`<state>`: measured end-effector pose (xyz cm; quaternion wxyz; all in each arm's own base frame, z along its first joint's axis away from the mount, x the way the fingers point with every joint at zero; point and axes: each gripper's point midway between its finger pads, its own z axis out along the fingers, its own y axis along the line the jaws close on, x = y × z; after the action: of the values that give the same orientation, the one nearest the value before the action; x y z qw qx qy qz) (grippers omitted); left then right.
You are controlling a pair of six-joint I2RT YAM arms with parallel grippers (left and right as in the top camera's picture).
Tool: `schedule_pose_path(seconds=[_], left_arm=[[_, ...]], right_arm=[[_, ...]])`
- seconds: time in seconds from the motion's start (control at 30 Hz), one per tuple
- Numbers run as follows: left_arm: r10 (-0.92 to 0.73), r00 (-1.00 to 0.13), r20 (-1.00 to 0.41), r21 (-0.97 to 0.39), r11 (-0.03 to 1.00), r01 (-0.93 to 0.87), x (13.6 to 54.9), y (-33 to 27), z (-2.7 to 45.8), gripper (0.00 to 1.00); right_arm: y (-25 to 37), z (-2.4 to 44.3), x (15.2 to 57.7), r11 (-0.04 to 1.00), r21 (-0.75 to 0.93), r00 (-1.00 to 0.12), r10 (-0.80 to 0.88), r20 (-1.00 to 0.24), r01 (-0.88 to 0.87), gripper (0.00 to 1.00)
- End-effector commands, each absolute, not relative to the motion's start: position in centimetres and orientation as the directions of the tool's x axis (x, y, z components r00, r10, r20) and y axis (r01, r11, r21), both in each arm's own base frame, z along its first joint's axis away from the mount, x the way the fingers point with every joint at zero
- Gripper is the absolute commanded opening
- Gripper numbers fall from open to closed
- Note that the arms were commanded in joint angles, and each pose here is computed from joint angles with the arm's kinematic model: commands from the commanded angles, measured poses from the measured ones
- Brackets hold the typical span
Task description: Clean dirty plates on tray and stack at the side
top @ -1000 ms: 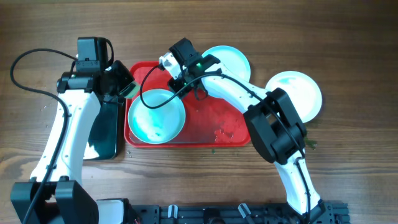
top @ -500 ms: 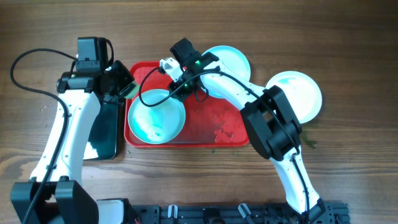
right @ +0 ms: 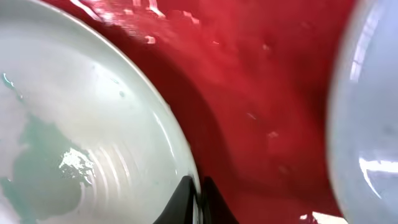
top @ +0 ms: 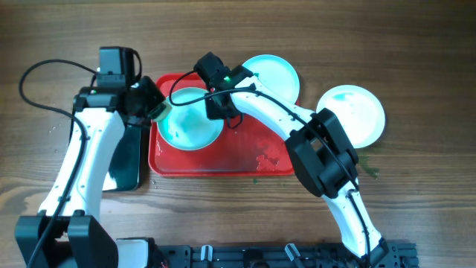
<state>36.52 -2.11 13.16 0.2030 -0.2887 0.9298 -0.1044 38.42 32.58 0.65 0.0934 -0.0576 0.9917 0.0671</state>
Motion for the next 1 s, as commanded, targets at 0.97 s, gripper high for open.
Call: schedule_pose_path(seconds=[0.97], left_arm=[[-0.544, -0.783, -0.302, 0.234, 0.754, -0.614, 32.9, 0.7, -1.6, 0.04]], right_arm=[[31.9, -1.0, 39.0, 0.983, 0.100, -0.970, -0.131, -0.205, -0.154, 0.04]])
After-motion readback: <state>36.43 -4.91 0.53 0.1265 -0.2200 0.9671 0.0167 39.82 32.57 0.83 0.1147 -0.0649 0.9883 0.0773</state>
